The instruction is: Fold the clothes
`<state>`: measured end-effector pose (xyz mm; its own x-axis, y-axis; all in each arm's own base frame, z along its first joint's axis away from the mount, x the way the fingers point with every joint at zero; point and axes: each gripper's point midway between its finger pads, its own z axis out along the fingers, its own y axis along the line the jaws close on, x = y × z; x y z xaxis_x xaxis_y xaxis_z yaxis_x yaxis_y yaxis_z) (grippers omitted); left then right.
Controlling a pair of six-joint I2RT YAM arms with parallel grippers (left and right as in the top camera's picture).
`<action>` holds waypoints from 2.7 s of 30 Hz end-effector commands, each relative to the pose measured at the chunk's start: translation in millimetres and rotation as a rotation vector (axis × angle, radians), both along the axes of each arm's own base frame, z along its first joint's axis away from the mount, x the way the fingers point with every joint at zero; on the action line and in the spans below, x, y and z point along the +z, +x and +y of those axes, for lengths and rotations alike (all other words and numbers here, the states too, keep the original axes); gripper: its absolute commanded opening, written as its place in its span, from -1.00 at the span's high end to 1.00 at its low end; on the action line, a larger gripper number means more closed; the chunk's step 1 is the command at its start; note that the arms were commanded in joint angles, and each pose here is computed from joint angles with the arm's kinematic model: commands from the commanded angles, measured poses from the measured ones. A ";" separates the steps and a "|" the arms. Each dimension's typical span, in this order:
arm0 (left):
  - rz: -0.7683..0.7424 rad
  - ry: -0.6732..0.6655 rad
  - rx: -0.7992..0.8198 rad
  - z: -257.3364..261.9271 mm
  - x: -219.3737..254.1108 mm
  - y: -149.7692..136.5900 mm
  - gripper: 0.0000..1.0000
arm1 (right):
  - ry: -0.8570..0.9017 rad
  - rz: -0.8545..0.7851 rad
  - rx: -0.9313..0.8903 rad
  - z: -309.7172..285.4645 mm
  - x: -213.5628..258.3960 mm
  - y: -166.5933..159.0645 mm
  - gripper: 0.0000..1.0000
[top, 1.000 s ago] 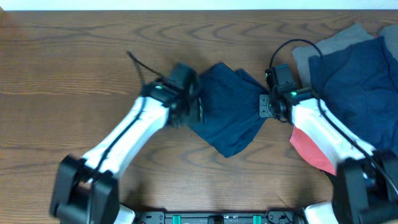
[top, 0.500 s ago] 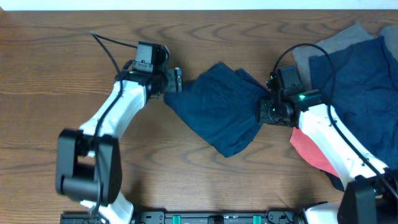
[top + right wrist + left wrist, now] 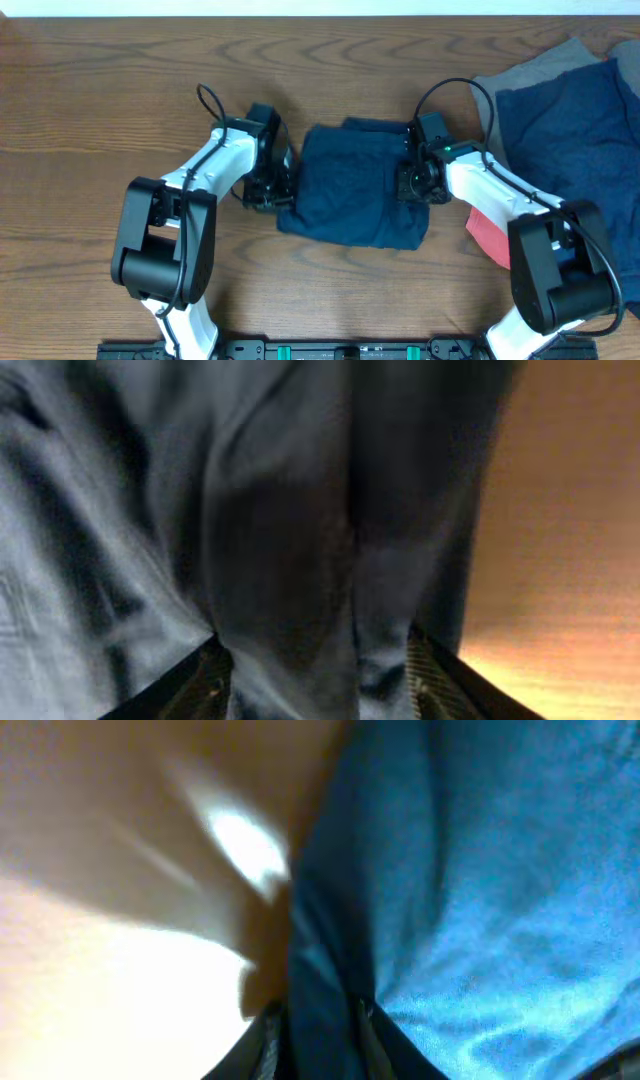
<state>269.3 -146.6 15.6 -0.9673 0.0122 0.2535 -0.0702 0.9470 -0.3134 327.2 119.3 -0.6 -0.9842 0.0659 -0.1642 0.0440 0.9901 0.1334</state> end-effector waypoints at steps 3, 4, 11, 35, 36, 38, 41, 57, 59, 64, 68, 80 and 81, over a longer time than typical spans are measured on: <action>0.040 -0.032 -0.007 -10.8 9.6 -11.7 0.39 | -0.122 -0.011 -0.041 -34.0 -16.6 9.4 -0.14; 0.011 -0.041 -0.001 -11.1 12.4 -5.5 0.37 | -0.123 -0.009 -0.037 -35.3 -16.8 9.0 -0.15; -0.302 -0.129 0.051 -10.9 40.3 64.8 -0.96 | -0.137 0.032 -0.034 -40.8 -18.4 -0.4 -0.18; -0.384 -0.293 -0.114 -93.3 -12.6 83.2 -0.35 | -0.134 0.066 -0.032 -40.6 -19.4 -8.4 -0.23; -0.400 -0.300 -0.123 -96.1 -11.3 85.1 0.14 | -0.135 0.070 -0.033 -41.0 -19.3 -9.4 -0.22; -0.431 -0.311 -0.124 -98.5 -7.8 91.7 0.79 | -0.138 0.082 -0.034 -41.8 -19.6 -12.1 -0.25; -0.458 -0.265 -0.084 -84.1 -7.1 105.0 0.88 | -0.143 0.093 -0.037 -44.0 -16.7 -14.9 -0.34; -0.638 0.028 0.790 208.5 57.2 185.4 0.88 | -0.130 -0.069 -0.115 -83.7 77.3 -18.0 -0.43; -0.625 0.045 0.922 250.4 57.5 177.9 0.87 | -0.130 -0.068 -0.116 -84.0 79.9 -20.7 -0.43; -0.621 0.103 1.114 332.9 56.5 149.5 0.85 | -0.133 -0.053 -0.115 -84.7 79.5 -25.0 -0.43; -0.605 0.132 1.176 362.1 53.9 130.9 0.73 | -0.132 -0.057 -0.116 -84.5 79.8 -23.9 -0.43; -0.621 0.152 1.186 369.8 76.3 114.9 -0.96 | -0.133 -0.056 -0.116 -84.6 79.6 -24.2 -0.48; -0.639 0.153 1.181 368.5 84.8 114.9 -0.96 | -0.132 -0.056 -0.116 -84.5 79.6 -24.1 -0.49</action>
